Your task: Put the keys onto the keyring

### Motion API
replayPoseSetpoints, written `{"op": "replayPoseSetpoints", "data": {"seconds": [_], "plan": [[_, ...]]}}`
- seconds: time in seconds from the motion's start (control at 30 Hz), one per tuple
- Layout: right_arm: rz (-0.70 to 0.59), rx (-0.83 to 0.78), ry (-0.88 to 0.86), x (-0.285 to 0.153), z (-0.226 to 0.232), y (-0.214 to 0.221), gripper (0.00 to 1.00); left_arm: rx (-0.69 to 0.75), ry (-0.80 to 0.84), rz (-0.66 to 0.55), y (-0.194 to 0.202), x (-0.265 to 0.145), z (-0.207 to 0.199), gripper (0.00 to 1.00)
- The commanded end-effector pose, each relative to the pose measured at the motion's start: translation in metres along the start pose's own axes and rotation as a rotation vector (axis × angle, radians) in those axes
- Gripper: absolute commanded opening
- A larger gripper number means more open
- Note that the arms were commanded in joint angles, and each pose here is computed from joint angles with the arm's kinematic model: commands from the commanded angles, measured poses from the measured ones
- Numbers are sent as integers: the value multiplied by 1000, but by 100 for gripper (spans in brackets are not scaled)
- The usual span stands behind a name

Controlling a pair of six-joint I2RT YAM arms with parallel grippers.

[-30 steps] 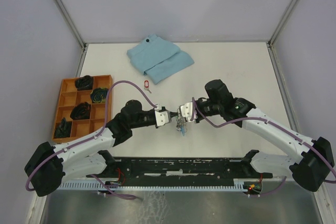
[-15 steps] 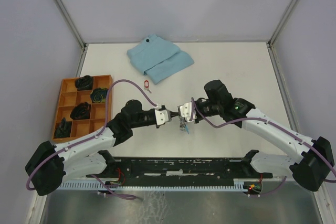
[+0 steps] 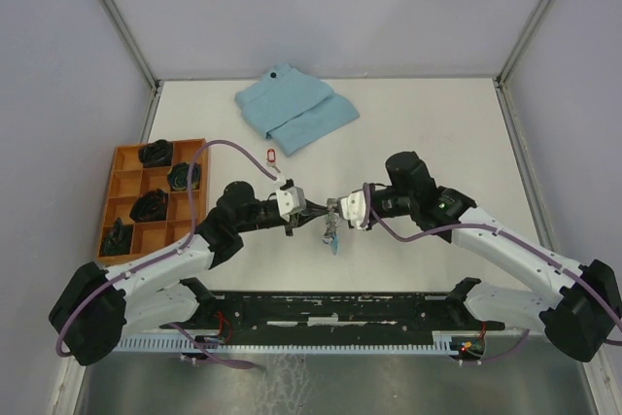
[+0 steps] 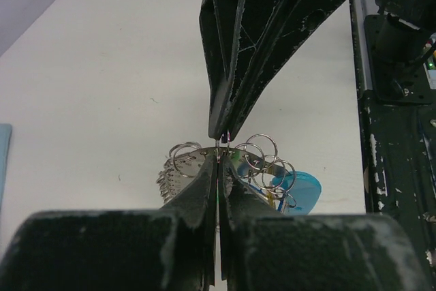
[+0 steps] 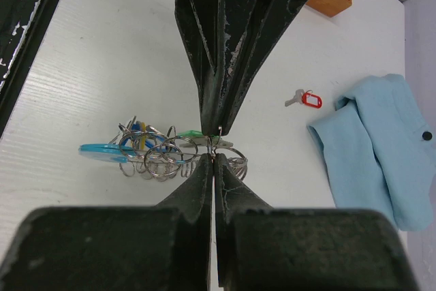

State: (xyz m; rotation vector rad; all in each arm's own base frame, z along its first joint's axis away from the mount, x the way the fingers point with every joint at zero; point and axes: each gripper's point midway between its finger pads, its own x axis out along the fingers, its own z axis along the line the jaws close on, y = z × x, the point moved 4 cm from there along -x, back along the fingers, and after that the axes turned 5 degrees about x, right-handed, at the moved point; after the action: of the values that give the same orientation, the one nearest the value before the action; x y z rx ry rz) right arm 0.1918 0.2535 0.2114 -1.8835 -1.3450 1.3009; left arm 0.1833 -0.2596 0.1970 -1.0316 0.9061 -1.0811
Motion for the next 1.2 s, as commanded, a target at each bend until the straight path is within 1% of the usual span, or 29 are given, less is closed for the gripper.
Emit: {"op": "replayPoseSetpoints", "data": {"seconds": [0.0,0.23,0.4,0.43,0.53,0.6,0.73,0.83,0.9,1.0,1.17], "plan": [[-137,-70,37,-6,-11,-29,1,-95,51,-83,-9,2,-3,3],[-195,-55,73,-9,-15,-32,1,-201,87,-101,1,0,-4,3],[-240,-28,99,-9,-17,-34,1,-258,106,-99,8,0,-5,8],[-250,-23,106,-9,-18,-35,1,-262,104,-101,9,0,-5,9],[-280,-13,120,-9,-20,-38,1,-297,92,-102,14,0,-6,19],[-297,-4,128,-9,-21,-38,1,-322,77,-96,20,0,-7,24],[-323,10,148,-10,-23,-39,1,-348,22,-85,29,-2,-4,31],[-318,18,149,-9,-22,-36,1,-327,-25,-99,28,-7,-1,34],[-304,27,157,-9,-22,-32,1,-287,-58,-115,24,-14,-1,38],[-293,33,158,-9,-22,-28,1,-204,-119,-149,15,-26,1,44],[-287,44,148,-7,-21,-25,1,-46,-167,-212,-10,-38,8,46]]}}
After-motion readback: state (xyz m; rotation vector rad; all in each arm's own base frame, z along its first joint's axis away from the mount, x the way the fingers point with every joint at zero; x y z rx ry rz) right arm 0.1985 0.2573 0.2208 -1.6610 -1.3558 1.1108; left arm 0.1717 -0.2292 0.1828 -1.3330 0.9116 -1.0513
